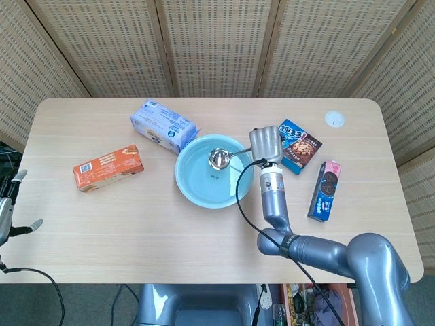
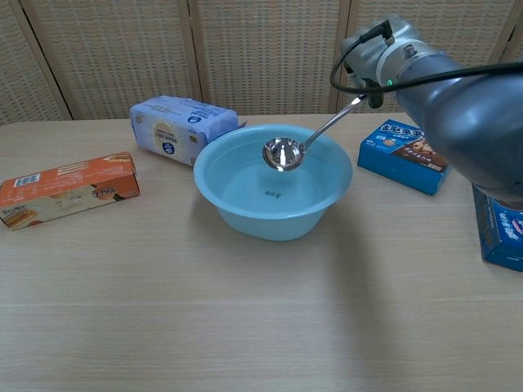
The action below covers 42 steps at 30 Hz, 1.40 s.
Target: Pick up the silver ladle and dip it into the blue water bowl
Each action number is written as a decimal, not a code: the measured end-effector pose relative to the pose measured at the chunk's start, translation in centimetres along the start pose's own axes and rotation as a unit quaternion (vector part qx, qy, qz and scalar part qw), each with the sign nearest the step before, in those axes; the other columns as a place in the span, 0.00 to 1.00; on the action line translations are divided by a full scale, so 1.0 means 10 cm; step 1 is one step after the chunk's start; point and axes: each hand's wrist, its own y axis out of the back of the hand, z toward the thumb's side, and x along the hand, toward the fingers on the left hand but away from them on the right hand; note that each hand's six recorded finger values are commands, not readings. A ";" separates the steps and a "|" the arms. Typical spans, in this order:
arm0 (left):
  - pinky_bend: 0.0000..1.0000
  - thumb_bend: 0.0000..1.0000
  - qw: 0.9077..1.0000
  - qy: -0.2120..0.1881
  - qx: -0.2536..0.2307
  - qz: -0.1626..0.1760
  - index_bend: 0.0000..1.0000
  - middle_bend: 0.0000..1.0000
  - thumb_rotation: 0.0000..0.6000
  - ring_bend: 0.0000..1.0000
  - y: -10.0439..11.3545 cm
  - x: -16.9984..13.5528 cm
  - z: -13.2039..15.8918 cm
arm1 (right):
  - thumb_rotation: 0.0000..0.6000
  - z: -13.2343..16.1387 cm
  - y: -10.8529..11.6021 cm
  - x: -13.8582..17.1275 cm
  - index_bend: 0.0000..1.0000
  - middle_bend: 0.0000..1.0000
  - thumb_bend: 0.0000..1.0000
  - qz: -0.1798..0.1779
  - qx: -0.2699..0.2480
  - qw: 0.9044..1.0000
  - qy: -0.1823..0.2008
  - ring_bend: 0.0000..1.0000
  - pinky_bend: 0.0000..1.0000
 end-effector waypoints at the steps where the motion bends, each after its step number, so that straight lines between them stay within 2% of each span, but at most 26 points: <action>1: 0.00 0.00 1.000 0.001 -0.001 0.000 0.00 0.00 1.00 0.00 0.00 0.01 0.00 | 1.00 0.01 -0.04 -0.01 0.73 0.96 0.87 -0.007 0.013 1.000 -0.002 0.89 1.00; 6: 0.00 0.00 1.000 0.005 -0.004 0.000 0.00 0.00 1.00 0.00 0.00 0.03 -0.03 | 1.00 0.06 -0.19 -0.02 0.73 0.96 0.87 -0.032 0.060 0.998 -0.005 0.89 1.00; 12: 0.00 0.00 1.000 0.004 -0.001 0.000 0.00 0.00 1.00 0.00 -0.01 0.03 -0.01 | 1.00 0.14 -0.28 0.02 0.73 0.96 0.88 -0.057 0.101 0.993 0.013 0.89 1.00; 18: 0.00 0.00 1.000 0.004 -0.002 0.000 0.00 0.00 1.00 0.00 -0.02 0.04 -0.01 | 1.00 0.23 -0.38 0.12 0.74 0.96 0.88 -0.094 0.162 0.981 0.046 0.90 1.00; 22: 0.00 0.00 1.000 0.001 0.000 0.002 0.00 0.00 1.00 0.00 -0.02 0.03 0.00 | 1.00 0.30 -0.43 0.23 0.74 0.96 0.88 -0.118 0.201 0.970 0.071 0.90 1.00; 26: 0.00 0.00 1.000 0.000 0.000 0.004 0.00 0.00 1.00 0.00 -0.01 0.02 0.00 | 1.00 0.38 -0.47 0.36 0.74 0.97 0.89 -0.130 0.218 0.963 0.091 0.90 1.00; 30: 0.00 0.00 1.000 0.000 0.001 0.005 0.00 0.00 1.00 0.00 -0.01 0.01 0.00 | 1.00 0.40 -0.46 0.40 0.75 0.97 0.91 -0.120 0.198 0.968 0.092 0.90 1.00; 33: 0.00 0.00 1.000 0.001 0.000 0.004 0.00 0.00 1.00 0.00 -0.01 0.02 0.00 | 1.00 0.38 -0.42 0.39 0.75 0.97 0.93 -0.106 0.170 0.976 0.082 0.90 1.00; 37: 0.00 0.00 1.000 0.003 -0.002 0.003 0.00 0.00 1.00 0.00 -0.01 0.03 -0.01 | 1.00 0.33 -0.37 0.34 0.76 0.97 0.96 -0.060 0.101 0.991 0.062 0.91 1.00; 42: 0.00 0.00 1.000 0.004 -0.005 0.002 0.00 0.00 1.00 0.00 -0.01 0.03 -0.02 | 1.00 0.20 -0.29 0.25 0.77 0.98 0.96 0.001 0.029 0.999 0.032 0.91 1.00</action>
